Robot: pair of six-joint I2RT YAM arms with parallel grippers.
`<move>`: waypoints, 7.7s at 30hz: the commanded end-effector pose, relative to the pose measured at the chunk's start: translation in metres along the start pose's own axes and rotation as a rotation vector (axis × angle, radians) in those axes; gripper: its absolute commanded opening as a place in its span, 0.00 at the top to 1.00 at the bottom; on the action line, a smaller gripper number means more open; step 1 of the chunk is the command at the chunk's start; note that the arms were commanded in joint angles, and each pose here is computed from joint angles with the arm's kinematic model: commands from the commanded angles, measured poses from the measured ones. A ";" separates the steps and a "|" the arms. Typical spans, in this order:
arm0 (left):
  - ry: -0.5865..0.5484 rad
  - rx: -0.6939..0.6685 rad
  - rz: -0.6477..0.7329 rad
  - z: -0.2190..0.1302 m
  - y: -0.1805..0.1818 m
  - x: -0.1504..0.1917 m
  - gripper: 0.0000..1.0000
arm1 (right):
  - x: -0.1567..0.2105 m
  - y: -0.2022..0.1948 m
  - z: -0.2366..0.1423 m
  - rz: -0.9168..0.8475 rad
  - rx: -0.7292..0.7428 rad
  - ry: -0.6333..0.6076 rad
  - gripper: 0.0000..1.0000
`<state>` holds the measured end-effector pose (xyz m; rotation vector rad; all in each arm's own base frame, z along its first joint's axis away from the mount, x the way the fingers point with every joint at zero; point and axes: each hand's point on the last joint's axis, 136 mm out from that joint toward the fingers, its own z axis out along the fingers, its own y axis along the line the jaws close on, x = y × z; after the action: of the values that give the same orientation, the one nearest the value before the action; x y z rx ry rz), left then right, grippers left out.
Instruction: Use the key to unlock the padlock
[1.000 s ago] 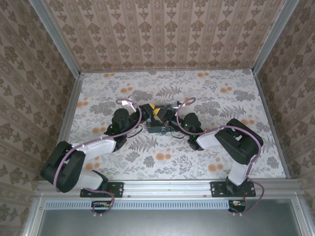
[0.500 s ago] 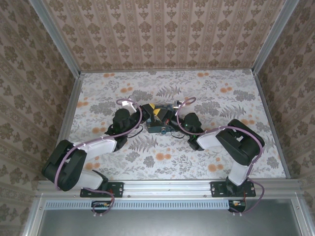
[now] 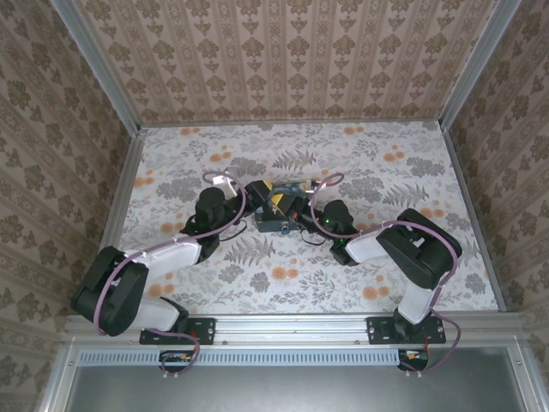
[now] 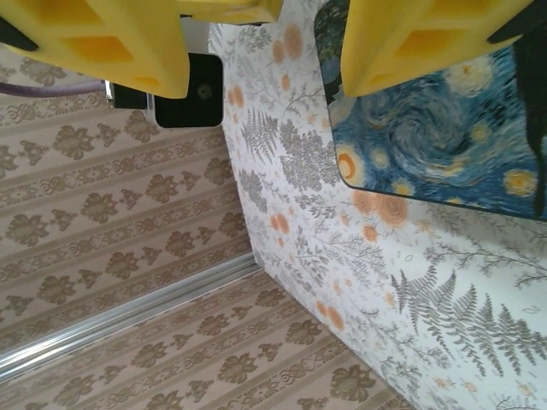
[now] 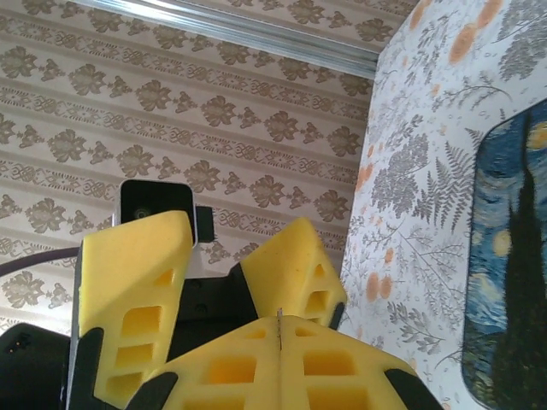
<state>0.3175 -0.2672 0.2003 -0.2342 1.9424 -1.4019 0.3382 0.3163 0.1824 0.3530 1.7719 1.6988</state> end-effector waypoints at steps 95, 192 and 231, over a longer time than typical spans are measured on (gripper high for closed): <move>-0.073 0.178 0.007 0.015 -0.060 -0.006 1.00 | -0.023 0.064 -0.010 -0.076 -0.135 -0.130 0.65; 0.414 -0.274 0.633 -0.042 0.056 0.131 0.00 | -0.047 -0.057 -0.044 -0.098 0.283 0.001 1.00; 0.374 -0.292 0.736 0.039 0.096 0.150 0.02 | -0.047 -0.097 -0.043 0.039 0.289 -0.013 1.00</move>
<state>0.2465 -0.3321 0.0368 0.6134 2.2581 -0.6957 0.3727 0.2429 0.1084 0.5090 1.9907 1.4604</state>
